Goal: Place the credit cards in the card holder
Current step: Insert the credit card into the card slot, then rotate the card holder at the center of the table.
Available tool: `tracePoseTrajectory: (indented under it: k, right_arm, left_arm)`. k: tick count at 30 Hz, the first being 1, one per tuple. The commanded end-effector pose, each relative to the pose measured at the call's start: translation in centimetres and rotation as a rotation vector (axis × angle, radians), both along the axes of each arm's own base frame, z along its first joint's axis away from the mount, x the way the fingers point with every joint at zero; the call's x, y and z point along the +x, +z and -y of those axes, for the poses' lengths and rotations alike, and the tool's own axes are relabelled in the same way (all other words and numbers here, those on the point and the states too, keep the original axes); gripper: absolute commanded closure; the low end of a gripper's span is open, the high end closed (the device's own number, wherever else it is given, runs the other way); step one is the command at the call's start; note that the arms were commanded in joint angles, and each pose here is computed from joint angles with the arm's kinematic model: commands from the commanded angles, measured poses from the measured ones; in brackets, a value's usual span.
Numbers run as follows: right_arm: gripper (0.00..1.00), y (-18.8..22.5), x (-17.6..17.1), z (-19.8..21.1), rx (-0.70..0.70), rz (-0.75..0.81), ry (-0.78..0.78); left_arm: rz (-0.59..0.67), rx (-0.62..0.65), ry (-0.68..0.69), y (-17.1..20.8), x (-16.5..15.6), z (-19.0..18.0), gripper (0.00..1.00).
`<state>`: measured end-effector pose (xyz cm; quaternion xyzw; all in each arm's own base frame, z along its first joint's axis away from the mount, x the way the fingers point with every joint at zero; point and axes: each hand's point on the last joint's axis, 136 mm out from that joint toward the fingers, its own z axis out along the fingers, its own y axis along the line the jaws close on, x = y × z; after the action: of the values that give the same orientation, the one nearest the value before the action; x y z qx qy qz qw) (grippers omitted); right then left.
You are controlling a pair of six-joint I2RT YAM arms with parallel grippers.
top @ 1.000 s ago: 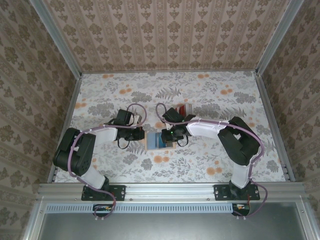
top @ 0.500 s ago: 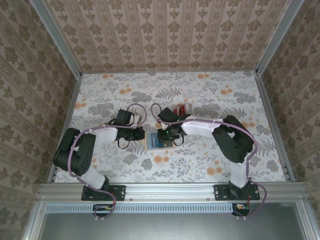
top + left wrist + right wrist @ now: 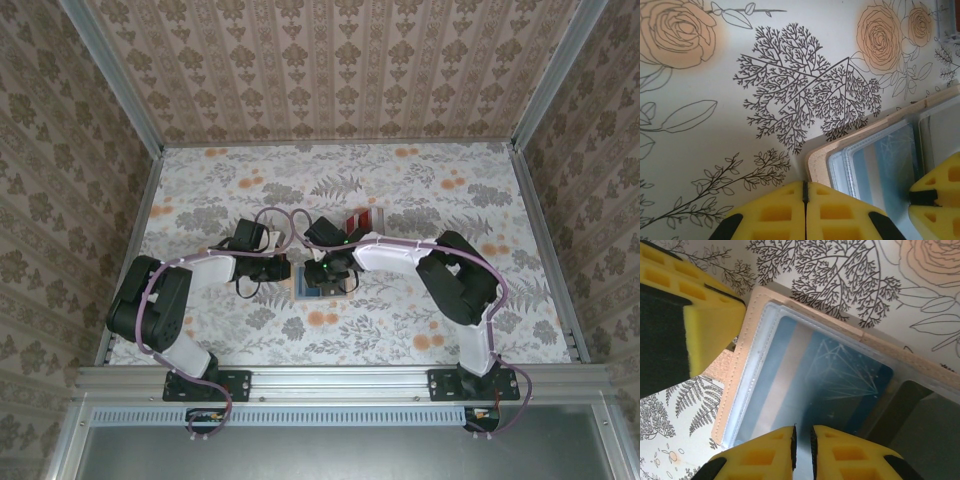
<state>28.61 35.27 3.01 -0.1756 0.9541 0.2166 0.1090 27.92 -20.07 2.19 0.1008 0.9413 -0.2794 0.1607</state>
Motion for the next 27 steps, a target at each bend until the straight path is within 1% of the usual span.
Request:
tracePoseTrajectory:
  k: [1,9,11,15,18,20,25,27]
  right_arm:
    - [0.80,0.5,-0.3,-0.6,0.020,-0.005,0.023]
    - [0.79,2.6,-0.5,1.3,0.014,0.075,0.003]
    - [0.80,2.6,-1.2,1.8,0.020,0.073,-0.001]
    - [0.79,3.1,-3.2,2.6,0.093,0.054,-0.013]
    - [0.79,2.3,-4.7,4.1,0.058,0.011,-0.019]
    - [0.79,1.8,-5.7,4.6,0.069,-0.003,-0.028]
    - [0.79,0.6,-7.6,4.2,0.088,-0.058,-0.019]
    - [0.79,-0.2,-7.6,4.1,0.076,-0.067,-0.022]
  left_arm:
    - [0.009,-0.034,-0.012,1.0,0.0,0.7,1.00]
    - [0.032,-0.012,-0.002,1.5,0.0,0.2,1.00]
    - [0.039,0.006,0.008,1.5,0.1,-0.1,1.00]
    - [0.051,0.045,0.021,1.7,0.2,-1.0,1.00]
    - [0.064,0.056,0.041,1.9,0.1,-1.5,1.00]
    - [0.057,0.066,0.053,1.9,-0.1,-1.9,1.00]
    - [0.062,0.090,0.117,1.7,-1.1,-3.2,1.00]
    - [0.063,0.085,0.141,1.6,-1.7,-3.6,1.00]
